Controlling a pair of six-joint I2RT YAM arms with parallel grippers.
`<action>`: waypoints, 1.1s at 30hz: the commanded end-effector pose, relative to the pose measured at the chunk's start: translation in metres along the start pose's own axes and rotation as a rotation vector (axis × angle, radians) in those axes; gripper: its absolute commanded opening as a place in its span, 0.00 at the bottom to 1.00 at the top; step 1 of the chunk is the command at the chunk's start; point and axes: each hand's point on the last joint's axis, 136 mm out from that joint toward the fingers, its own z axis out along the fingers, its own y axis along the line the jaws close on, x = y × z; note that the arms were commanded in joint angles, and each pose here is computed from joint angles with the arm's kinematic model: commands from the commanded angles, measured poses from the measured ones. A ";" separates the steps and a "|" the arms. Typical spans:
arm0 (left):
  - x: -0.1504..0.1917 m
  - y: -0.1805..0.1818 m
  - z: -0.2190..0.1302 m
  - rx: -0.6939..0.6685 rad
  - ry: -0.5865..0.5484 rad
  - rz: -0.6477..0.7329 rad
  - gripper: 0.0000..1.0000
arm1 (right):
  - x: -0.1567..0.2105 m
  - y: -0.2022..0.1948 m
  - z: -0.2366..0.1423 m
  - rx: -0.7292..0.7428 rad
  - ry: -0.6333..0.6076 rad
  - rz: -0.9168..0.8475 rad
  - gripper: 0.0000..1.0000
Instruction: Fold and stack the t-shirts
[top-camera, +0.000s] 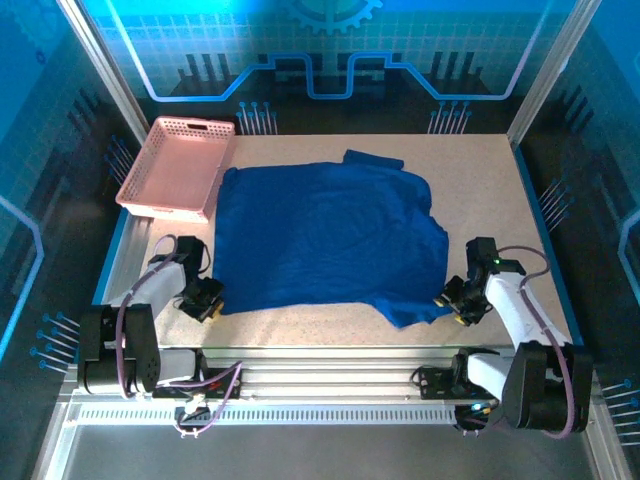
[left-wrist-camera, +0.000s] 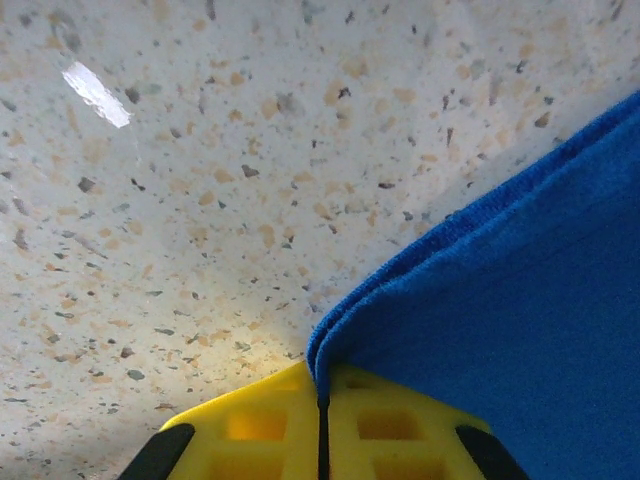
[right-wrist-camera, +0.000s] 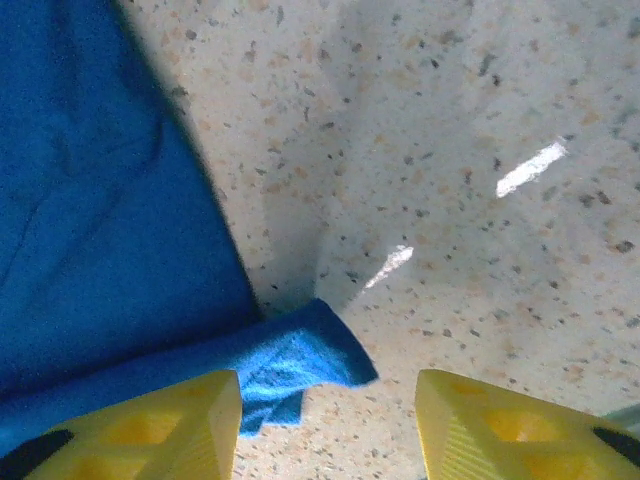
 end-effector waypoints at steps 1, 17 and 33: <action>0.002 -0.051 0.012 0.214 0.034 0.091 0.08 | -0.003 0.016 0.005 -0.037 0.001 -0.010 0.48; 0.003 -0.058 -0.001 0.258 0.024 0.111 0.06 | 0.000 0.025 -0.019 -0.084 -0.021 -0.043 0.00; -0.001 -0.083 -0.044 0.360 -0.031 0.148 0.06 | -0.007 0.058 -0.058 -0.221 -0.071 -0.102 0.00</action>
